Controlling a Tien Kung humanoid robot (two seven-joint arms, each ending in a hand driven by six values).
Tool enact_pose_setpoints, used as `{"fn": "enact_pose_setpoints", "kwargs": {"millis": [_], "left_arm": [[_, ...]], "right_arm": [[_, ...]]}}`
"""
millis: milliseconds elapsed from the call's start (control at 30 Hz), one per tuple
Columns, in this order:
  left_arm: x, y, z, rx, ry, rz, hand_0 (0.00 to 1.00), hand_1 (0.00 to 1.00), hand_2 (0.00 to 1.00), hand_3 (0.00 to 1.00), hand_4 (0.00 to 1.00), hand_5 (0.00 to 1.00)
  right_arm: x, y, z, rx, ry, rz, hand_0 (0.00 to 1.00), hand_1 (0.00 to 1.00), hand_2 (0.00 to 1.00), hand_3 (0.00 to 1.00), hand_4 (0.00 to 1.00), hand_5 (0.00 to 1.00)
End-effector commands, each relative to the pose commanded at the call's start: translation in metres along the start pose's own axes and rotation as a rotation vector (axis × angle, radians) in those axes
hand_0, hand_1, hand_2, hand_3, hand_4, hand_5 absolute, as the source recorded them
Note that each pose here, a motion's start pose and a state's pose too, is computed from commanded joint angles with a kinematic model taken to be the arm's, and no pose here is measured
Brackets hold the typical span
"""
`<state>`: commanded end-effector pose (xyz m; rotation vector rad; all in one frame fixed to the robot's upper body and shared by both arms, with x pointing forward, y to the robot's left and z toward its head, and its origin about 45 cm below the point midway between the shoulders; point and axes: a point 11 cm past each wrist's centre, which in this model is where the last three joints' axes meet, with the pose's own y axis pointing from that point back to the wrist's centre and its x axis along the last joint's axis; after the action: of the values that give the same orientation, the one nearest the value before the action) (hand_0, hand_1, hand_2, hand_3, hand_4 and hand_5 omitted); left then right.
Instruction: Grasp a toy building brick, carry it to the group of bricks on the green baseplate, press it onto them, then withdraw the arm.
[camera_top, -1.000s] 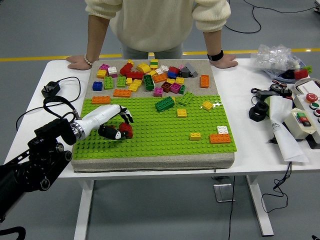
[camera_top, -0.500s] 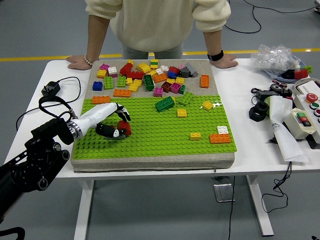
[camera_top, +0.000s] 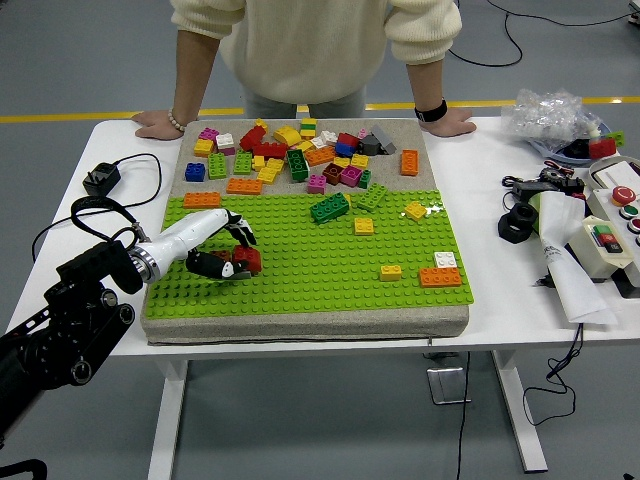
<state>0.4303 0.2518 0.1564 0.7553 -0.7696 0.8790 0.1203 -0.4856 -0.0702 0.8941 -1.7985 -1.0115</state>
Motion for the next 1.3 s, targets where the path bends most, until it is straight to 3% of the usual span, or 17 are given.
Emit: {"fn": "enact_pose_setpoints", "kwargs": {"millis": [1300], "left_arm": [[-0.003, 0.01, -0.013, 0.034, 0.038, 0.018, 0.886, 0.641, 0.537, 0.547, 0.672, 0.002]], "right_arm": [[0.0, 0.0, 0.0, 0.0, -0.009, -0.002, 0.779, 0.702, 0.737, 0.681, 0.944, 0.683]]}}
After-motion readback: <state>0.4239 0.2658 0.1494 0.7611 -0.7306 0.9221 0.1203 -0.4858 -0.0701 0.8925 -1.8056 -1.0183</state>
